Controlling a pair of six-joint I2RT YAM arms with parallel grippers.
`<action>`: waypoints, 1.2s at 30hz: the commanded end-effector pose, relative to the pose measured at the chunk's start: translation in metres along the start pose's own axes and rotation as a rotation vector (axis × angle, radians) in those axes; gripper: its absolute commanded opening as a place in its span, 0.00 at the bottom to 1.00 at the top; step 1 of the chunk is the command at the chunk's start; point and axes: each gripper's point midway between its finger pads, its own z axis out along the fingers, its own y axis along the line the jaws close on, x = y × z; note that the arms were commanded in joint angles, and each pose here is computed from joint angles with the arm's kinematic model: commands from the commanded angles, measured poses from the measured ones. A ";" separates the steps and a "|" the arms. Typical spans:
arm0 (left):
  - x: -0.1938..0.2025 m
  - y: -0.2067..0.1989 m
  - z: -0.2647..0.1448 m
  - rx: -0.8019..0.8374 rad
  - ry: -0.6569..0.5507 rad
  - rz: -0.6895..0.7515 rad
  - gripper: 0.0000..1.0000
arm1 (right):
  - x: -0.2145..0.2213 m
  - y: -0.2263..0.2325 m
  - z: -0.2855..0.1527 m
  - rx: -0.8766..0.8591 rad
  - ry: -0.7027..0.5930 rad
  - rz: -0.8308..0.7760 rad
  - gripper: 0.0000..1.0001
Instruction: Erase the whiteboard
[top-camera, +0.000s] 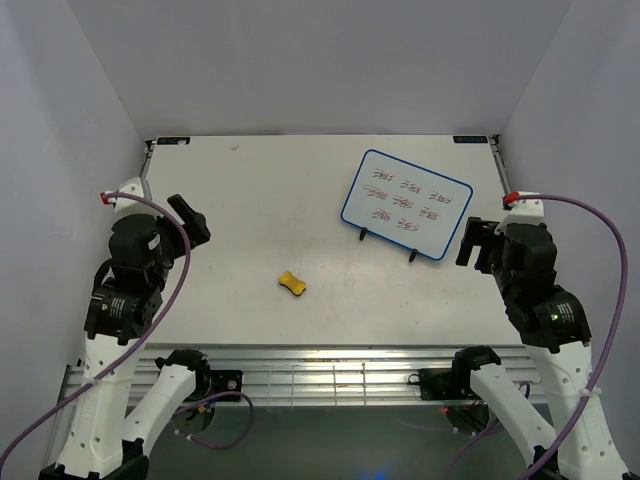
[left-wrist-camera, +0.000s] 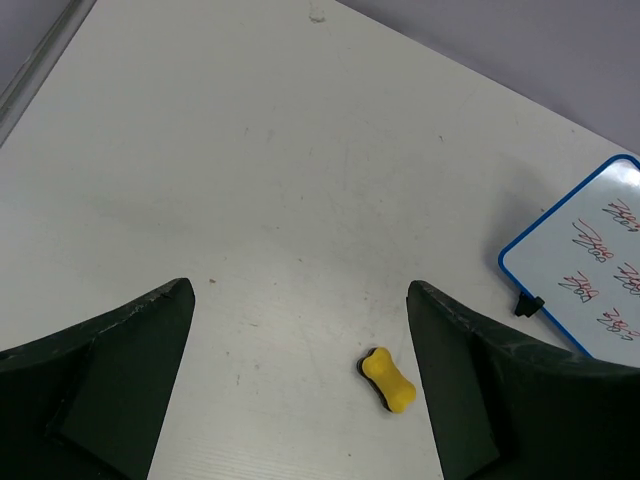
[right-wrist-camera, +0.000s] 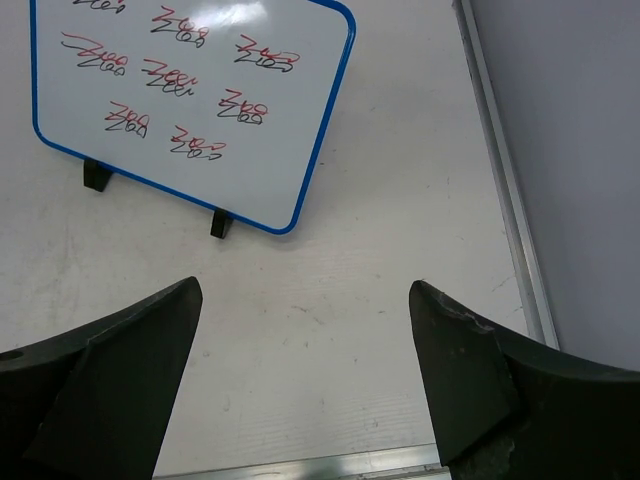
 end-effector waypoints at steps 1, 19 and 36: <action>0.003 0.005 0.004 -0.030 -0.004 -0.005 0.98 | -0.011 0.005 0.005 -0.020 -0.051 0.015 0.90; 0.123 0.007 0.062 0.009 0.278 -0.010 0.98 | -0.070 0.109 0.127 -0.398 0.103 -0.164 0.90; 0.138 -0.013 0.063 0.134 0.337 0.017 0.98 | -0.056 0.106 0.288 -0.590 0.260 -0.394 0.90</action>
